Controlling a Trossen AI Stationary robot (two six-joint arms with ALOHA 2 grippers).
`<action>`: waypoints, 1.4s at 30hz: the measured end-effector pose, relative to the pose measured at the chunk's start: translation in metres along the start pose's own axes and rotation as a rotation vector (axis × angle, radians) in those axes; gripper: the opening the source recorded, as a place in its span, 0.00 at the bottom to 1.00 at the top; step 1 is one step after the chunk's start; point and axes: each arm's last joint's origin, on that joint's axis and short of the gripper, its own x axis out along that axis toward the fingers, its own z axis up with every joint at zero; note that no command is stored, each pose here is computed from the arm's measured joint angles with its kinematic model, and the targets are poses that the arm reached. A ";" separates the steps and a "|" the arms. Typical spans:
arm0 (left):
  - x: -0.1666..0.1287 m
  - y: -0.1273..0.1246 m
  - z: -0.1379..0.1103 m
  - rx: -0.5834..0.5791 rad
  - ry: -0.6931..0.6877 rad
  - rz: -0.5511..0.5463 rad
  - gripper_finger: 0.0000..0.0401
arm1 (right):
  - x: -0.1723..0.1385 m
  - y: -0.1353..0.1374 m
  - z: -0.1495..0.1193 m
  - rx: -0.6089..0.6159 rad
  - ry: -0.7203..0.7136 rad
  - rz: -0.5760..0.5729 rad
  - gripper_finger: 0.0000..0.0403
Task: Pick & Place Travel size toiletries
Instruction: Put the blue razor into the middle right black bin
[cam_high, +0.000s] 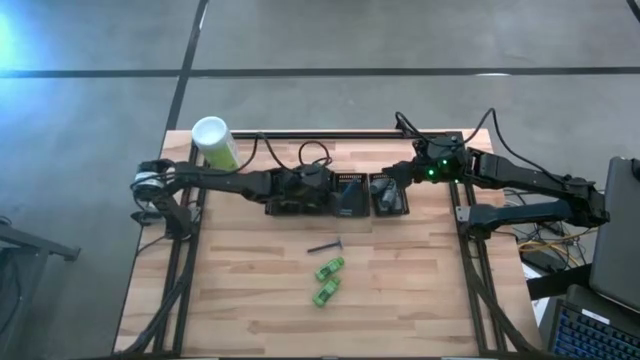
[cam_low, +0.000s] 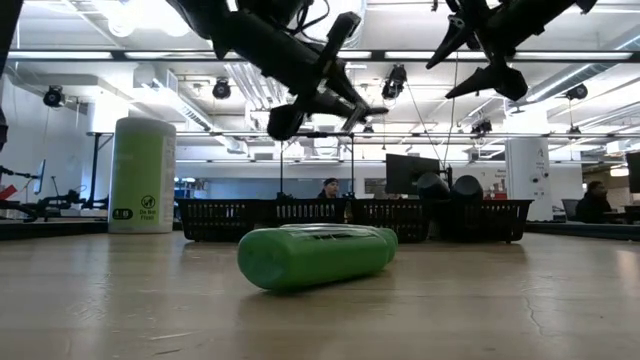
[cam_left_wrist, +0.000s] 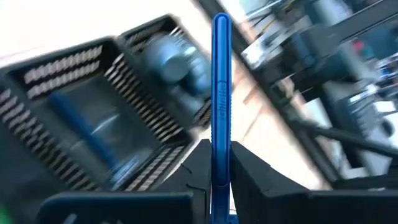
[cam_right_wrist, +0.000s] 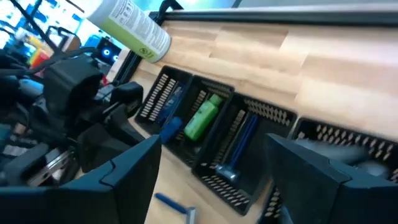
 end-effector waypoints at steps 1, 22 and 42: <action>0.000 -0.002 0.002 -0.001 -0.019 -0.023 0.09 | 0.001 0.000 -0.001 0.025 0.009 0.003 0.70; -0.002 -0.012 0.017 0.003 -0.177 -0.122 0.09 | 0.068 0.026 -0.013 0.155 -0.019 0.241 0.66; -0.002 -0.010 0.016 0.032 -0.184 -0.091 0.09 | 0.083 0.023 -0.017 0.173 -0.018 0.194 0.21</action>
